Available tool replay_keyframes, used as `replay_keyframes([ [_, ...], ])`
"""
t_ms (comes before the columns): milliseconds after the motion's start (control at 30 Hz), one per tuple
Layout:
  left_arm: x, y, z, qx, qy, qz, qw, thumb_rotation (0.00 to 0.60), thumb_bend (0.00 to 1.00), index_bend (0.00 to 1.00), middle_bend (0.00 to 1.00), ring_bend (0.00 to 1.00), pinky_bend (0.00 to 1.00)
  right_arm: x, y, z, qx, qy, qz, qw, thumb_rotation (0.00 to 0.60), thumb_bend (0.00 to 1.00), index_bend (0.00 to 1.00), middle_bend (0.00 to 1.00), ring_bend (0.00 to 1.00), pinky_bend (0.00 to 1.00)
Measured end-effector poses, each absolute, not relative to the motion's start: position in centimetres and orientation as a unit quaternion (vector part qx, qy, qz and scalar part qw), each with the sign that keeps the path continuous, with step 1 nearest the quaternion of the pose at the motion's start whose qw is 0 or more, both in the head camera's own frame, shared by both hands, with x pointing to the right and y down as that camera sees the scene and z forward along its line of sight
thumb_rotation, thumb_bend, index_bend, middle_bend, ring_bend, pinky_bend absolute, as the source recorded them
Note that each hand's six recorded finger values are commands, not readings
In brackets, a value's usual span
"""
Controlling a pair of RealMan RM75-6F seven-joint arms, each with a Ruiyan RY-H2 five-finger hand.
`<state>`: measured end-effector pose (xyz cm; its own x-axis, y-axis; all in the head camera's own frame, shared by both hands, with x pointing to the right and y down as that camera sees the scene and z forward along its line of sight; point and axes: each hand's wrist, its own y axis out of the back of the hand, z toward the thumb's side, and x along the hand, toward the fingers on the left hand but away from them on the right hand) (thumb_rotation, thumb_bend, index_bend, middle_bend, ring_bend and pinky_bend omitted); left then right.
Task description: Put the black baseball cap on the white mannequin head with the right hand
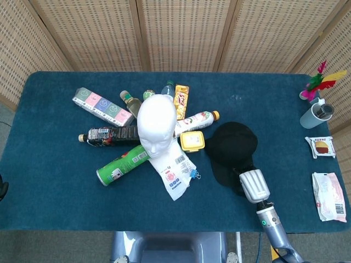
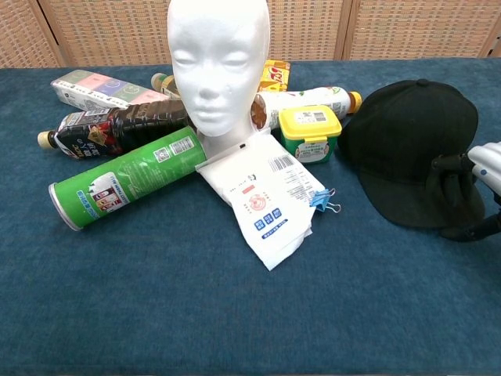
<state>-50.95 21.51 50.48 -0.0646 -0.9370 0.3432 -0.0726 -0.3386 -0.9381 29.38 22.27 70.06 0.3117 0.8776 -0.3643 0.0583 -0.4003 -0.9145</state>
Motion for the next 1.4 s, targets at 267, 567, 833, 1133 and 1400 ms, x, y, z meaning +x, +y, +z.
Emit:
replay_keyframes([
  [267,-51.0,21.6,50.5,-0.575,0.439,-0.583,0.369,0.6,0.35,0.66,0.52,0.39,0.33,29.7,22.3,70.6,-0.682,-0.336,0.48,0.439,0.6,0.14,0.46,0.59,0.59,0.43],
  [567,-51.0,21.6,50.5,-0.576,0.439,-0.582,0.37,0.6,0.35,0.66,0.52,0.39,0.33,30.1,21.6,71.0,-0.67,-0.354,0.48,0.442,0.6,0.17,0.47,0.59,0.6,0.43],
  [833,-51.2,21.9,50.6,-0.575,0.44,-0.584,0.367,0.6,0.35,0.66,0.52,0.39,0.33,30.2,20.2,70.9,-0.658,-0.392,0.475,0.434,0.6,0.22,0.49,0.58,0.59,0.44],
  [1133,-51.4,22.1,50.5,-0.572,0.442,-0.587,0.365,0.6,0.35,0.66,0.52,0.39,0.33,30.4,15.5,70.3,-0.626,-0.434,0.473,0.443,0.6,0.24,0.5,0.56,0.57,0.46],
  [1400,-51.4,22.2,50.6,-0.573,0.441,-0.587,0.364,0.6,0.35,0.66,0.52,0.39,0.33,30.4,13.0,70.8,-0.613,-0.434,0.484,0.45,0.6,0.25,0.5,0.54,0.54,0.53],
])
